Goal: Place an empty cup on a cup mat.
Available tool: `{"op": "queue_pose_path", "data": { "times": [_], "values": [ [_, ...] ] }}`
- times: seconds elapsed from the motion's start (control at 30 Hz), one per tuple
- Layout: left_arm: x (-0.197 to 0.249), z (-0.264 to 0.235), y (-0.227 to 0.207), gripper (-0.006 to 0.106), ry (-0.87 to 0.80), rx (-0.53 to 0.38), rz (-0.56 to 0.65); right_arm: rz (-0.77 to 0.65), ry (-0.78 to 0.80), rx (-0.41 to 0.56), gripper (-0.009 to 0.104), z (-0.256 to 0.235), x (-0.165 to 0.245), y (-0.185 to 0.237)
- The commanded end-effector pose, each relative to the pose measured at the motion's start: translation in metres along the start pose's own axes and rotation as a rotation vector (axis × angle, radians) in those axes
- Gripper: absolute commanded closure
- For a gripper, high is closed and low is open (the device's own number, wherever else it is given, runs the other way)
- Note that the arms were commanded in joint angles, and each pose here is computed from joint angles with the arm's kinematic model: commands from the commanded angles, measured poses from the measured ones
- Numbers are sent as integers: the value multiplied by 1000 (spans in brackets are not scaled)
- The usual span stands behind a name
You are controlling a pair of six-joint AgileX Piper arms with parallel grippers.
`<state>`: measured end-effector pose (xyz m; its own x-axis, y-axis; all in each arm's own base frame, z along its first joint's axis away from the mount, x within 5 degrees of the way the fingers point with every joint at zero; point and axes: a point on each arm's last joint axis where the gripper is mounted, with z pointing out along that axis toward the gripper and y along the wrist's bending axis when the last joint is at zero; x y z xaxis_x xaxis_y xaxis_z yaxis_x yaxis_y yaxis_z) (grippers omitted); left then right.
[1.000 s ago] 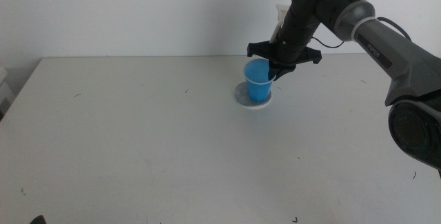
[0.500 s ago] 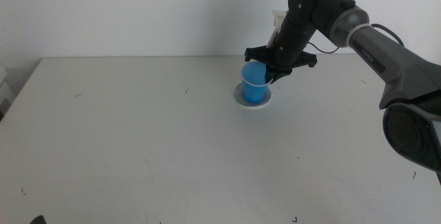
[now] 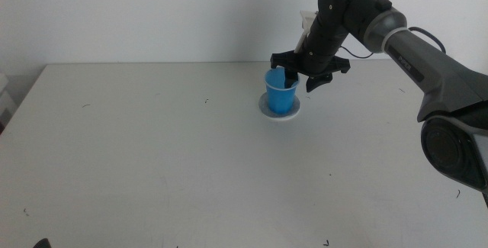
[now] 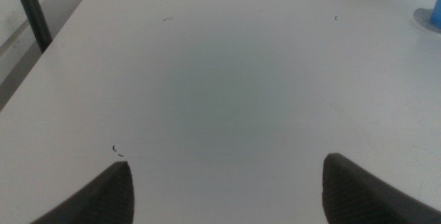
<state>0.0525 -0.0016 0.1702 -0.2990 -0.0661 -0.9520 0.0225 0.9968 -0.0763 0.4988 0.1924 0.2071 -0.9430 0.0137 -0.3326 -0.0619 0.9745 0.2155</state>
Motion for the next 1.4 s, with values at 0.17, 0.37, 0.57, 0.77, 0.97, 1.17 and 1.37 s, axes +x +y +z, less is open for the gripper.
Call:
{"op": "queue_pose_path", "data": {
  "times": [0.17,0.37,0.57,0.77,0.97,1.17,1.37],
  "values": [
    [-8,-1,-1,-5,-76,10,-11,-22,-173,-53,23,-81,-15,10],
    [-8,-1,-1,-5,-76,10,-11,-89,-216,-34,21,-144,-9,11],
    [-8,-1,-1,-5,-76,10,-11,-135,-360,-55,21,-230,0,3],
    [-8,-1,-1,-5,-76,10,-11,-183,-442,-50,21,-299,32,-1],
    [-8,-1,-1,-5,-76,10,-11,-160,-416,-3,21,-334,79,-23],
    [-8,-1,-1,-5,-76,10,-11,-100,-462,78,21,-365,144,-60],
    [-8,-1,-1,-5,-76,10,-11,-49,-552,145,21,-374,210,-89]
  ]
}}
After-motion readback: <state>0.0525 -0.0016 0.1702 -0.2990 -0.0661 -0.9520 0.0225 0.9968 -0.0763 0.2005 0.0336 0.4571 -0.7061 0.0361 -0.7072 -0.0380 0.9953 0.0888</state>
